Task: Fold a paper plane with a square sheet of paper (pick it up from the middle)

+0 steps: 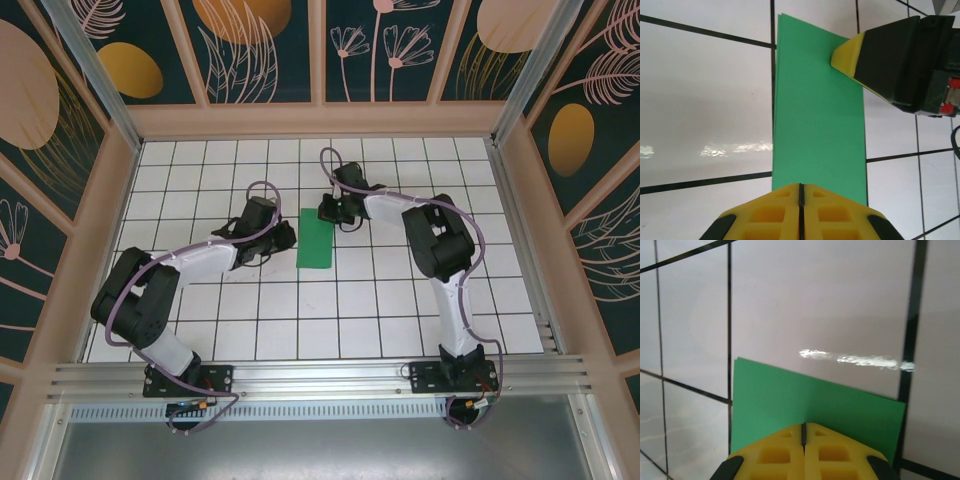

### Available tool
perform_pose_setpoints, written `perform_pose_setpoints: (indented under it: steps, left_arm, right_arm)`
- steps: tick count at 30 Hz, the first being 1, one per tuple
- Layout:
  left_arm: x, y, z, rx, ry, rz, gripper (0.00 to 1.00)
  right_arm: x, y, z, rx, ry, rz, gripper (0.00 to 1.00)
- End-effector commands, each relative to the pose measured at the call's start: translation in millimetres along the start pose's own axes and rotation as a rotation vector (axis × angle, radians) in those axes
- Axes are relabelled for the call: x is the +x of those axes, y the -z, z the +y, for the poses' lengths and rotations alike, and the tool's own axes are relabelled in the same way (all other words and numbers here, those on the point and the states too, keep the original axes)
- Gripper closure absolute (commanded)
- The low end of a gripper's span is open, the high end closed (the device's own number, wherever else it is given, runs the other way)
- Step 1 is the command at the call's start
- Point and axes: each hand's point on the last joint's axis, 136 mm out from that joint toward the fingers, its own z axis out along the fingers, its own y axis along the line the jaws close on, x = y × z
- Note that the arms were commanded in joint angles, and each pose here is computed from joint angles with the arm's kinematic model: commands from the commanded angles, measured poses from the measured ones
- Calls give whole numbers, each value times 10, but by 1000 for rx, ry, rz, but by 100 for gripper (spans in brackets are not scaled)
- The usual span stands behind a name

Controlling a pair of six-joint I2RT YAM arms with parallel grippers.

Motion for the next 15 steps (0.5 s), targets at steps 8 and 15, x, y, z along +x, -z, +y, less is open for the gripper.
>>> perform_pose_setpoints:
  steps: [8, 15]
  left_arm:
    - [195, 64, -421, 190, 52, 40, 90]
    - [451, -4, -710, 265, 75, 78, 95]
  right_arm:
    - [439, 397, -538, 191, -179, -7, 100]
    - [365, 903, -114, -165, -165, -121, 100]
